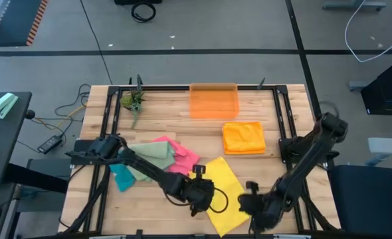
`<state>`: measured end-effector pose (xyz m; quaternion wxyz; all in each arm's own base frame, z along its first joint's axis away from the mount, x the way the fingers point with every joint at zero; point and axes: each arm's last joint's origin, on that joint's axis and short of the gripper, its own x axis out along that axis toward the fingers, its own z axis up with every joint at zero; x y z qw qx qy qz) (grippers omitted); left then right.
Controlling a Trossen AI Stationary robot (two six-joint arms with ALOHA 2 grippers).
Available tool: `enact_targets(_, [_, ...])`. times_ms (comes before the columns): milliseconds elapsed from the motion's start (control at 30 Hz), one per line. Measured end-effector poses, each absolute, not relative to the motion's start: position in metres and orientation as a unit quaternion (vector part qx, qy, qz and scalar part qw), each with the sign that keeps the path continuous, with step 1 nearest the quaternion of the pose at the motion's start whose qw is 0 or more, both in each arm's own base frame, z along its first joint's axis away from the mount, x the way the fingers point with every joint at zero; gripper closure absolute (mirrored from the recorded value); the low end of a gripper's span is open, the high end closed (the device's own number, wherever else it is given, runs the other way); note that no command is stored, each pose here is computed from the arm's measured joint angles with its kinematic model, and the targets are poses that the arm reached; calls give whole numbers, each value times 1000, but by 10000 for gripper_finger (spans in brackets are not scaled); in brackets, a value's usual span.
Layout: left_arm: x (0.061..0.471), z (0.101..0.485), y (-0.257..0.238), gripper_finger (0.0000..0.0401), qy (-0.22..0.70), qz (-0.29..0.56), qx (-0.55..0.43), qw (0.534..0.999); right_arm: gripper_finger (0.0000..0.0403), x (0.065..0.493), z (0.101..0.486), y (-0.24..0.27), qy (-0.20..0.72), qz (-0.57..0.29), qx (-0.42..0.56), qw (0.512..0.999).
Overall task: Fold microfiber towels
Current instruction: Fold the yellow microfiber cloth
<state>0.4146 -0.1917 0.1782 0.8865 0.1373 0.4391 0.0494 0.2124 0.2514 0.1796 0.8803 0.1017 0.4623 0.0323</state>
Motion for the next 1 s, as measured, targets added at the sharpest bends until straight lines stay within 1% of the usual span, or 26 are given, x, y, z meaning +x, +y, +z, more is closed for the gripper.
enact_targets(67, [411,162,-186,397,438,54,128,888,401,214,163,260,462,30,92,882])
enact_targets(167, [406,138,-175,397,450,60,82,887,401,214,140,268,473,21,79,877])
enact_targets(333, [403,121,-168,398,437,78,33,895,401,211,116,272,500,2,74,863])
enact_targets(467, [399,115,-170,398,425,94,-2,901,401,210,117,269,516,-14,83,852])
enact_targets(567, [398,113,-179,398,412,90,-24,907,401,203,123,261,535,-37,71,841])
enact_targets(767, [393,118,-205,399,391,66,-81,914,401,180,131,237,589,-105,10,801])
enact_targets(900, [392,125,-226,397,342,26,-104,933,401,166,137,217,589,-109,19,800])
enact_targets(1000, [392,136,-233,395,321,4,-91,943,401,154,147,201,581,-109,41,805])
